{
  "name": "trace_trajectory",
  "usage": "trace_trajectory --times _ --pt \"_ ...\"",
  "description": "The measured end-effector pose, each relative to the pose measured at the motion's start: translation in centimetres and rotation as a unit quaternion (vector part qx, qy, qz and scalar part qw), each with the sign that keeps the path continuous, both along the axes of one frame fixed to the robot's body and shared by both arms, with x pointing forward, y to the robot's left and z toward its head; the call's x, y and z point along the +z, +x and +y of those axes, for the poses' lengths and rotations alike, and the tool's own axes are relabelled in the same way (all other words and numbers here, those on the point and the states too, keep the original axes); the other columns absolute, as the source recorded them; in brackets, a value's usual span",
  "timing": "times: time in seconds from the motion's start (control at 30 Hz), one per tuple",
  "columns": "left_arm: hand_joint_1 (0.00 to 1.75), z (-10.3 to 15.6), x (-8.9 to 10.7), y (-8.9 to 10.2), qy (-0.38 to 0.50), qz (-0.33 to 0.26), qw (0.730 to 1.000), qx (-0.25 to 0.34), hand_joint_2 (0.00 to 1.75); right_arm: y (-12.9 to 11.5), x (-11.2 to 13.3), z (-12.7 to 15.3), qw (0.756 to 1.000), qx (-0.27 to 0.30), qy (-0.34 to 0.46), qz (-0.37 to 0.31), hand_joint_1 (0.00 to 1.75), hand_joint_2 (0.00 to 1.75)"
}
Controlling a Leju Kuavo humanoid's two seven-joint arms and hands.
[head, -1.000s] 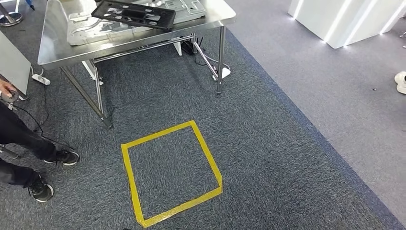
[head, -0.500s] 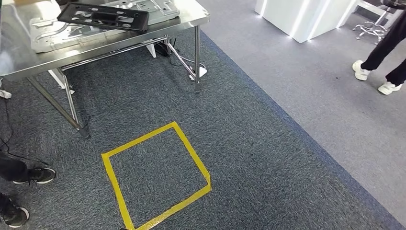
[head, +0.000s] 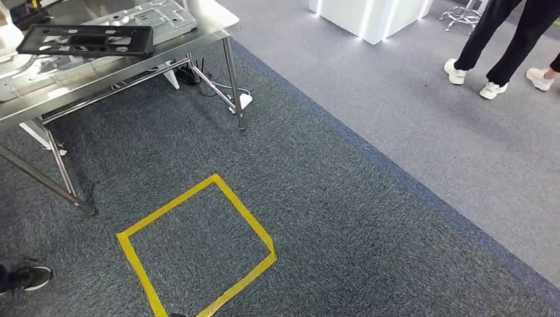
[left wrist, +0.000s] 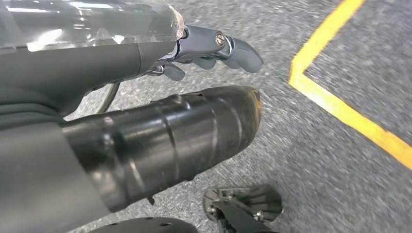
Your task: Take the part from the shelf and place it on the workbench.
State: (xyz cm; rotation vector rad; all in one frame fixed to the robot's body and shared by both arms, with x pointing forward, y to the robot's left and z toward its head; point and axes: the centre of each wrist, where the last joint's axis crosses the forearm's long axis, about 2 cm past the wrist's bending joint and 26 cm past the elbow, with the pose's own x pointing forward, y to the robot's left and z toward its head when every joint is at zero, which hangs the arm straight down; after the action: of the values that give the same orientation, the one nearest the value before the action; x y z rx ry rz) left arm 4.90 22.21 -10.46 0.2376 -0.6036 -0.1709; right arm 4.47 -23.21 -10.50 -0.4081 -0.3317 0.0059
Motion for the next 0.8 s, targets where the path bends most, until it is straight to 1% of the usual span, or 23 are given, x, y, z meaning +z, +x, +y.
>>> trace_trajectory --times 0.23,0.43,0.6,0.8 --pt "0.00 0.02 -0.04 -0.37 0.003 0.004 1.000 -0.003 0.00 -0.04 -0.01 0.13 1.000 0.006 0.008 0.001 0.00 0.00" --pt "0.00 0.10 -0.01 -0.04 0.009 0.002 1.000 -0.005 0.00 -0.24 -0.04 0.20 1.000 0.015 0.013 0.004 0.00 0.00" --pt "0.00 0.15 -0.05 -0.34 0.010 0.004 1.000 -0.005 0.00 -0.16 -0.03 0.23 1.000 0.018 0.016 0.004 0.00 0.00" --pt "0.00 0.19 -0.03 -0.18 0.012 0.002 1.000 -0.005 0.00 -0.12 -0.01 0.28 1.000 0.025 0.012 0.006 0.00 0.00"
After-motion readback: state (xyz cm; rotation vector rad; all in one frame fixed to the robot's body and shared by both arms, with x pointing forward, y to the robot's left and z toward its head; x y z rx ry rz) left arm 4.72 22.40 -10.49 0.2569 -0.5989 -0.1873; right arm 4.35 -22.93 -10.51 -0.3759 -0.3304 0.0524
